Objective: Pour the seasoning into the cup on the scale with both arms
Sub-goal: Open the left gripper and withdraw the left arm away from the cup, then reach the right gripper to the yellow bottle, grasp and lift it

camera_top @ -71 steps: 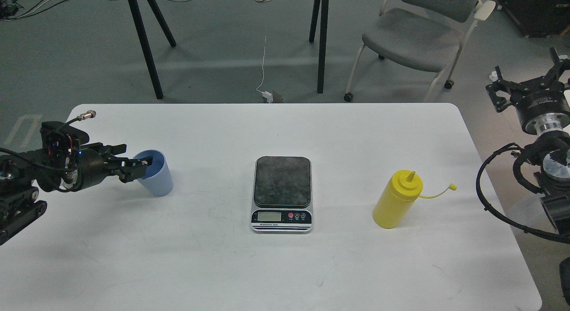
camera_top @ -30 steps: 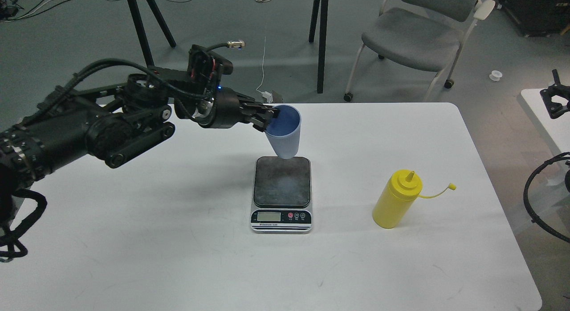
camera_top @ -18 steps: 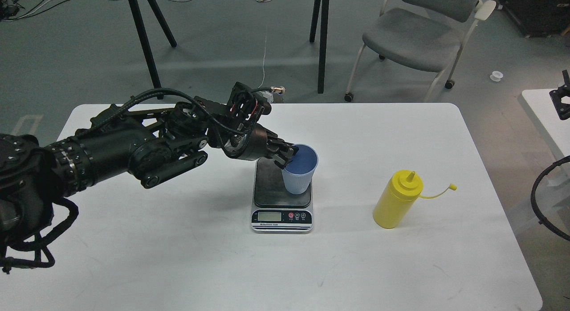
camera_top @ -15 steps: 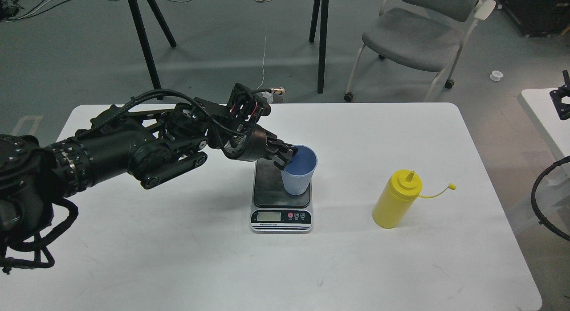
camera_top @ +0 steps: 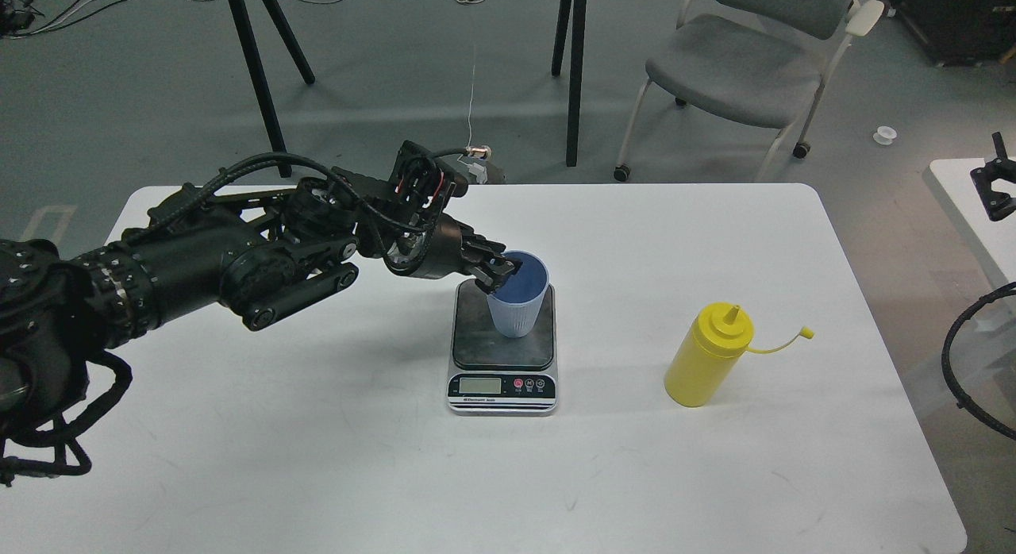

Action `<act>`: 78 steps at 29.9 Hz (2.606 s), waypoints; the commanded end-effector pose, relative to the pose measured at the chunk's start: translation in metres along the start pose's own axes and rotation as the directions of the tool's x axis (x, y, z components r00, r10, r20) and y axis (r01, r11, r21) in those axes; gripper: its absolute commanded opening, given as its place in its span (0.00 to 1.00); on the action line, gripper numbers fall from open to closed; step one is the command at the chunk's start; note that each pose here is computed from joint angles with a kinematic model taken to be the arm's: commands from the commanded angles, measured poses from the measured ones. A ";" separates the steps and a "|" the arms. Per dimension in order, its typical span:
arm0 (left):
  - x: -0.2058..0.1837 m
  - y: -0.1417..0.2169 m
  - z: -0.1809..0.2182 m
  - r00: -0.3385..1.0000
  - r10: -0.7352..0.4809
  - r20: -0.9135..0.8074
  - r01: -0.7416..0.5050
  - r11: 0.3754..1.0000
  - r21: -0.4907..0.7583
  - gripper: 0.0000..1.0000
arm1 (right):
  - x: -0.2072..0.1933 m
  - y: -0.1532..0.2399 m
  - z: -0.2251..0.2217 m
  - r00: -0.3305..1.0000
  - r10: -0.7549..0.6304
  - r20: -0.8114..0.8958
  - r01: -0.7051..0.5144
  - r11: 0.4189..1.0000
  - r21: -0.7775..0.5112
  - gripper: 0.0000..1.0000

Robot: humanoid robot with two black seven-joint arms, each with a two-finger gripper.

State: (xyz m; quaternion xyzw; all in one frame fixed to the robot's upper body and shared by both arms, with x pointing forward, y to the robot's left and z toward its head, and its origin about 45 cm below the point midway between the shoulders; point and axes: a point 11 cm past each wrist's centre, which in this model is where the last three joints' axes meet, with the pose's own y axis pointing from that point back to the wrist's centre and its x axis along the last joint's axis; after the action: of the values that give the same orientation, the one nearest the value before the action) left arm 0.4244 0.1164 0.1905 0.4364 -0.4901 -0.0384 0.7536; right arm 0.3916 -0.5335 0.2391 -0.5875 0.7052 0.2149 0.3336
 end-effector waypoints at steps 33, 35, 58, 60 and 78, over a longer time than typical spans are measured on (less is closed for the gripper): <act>0.091 0.212 -0.142 -0.396 0.015 -0.918 -0.852 0.366 0.373 0.99 | -0.045 0.261 0.220 0.848 0.137 0.512 0.130 0.883 -0.452 1.00; 0.082 0.224 -0.156 -0.467 -0.061 -0.882 -0.846 0.321 0.426 0.99 | -0.053 0.264 0.232 0.830 0.142 0.540 0.137 0.885 -0.444 1.00; 0.049 0.222 -0.171 -0.533 -0.086 -0.842 -0.815 0.320 0.483 0.99 | -0.035 0.255 0.279 0.867 0.172 0.467 0.060 0.896 -0.441 0.95; 0.049 0.224 -0.172 -0.534 -0.082 -0.842 -0.814 0.317 0.486 0.99 | -0.041 0.250 0.281 0.865 0.158 0.476 0.071 0.901 -0.428 0.93; 0.047 0.233 -0.175 -0.535 -0.064 -0.842 -0.813 0.310 0.493 0.99 | -0.034 0.212 0.281 0.898 0.118 0.423 0.040 0.938 -0.346 0.67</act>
State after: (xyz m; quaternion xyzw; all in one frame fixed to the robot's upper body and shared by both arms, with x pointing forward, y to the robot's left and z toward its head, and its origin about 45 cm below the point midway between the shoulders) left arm 0.4977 0.3471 0.3609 -0.2851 0.1512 0.5288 0.7850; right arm 0.2442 -0.2673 0.0521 -0.5588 0.5720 0.4735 0.3692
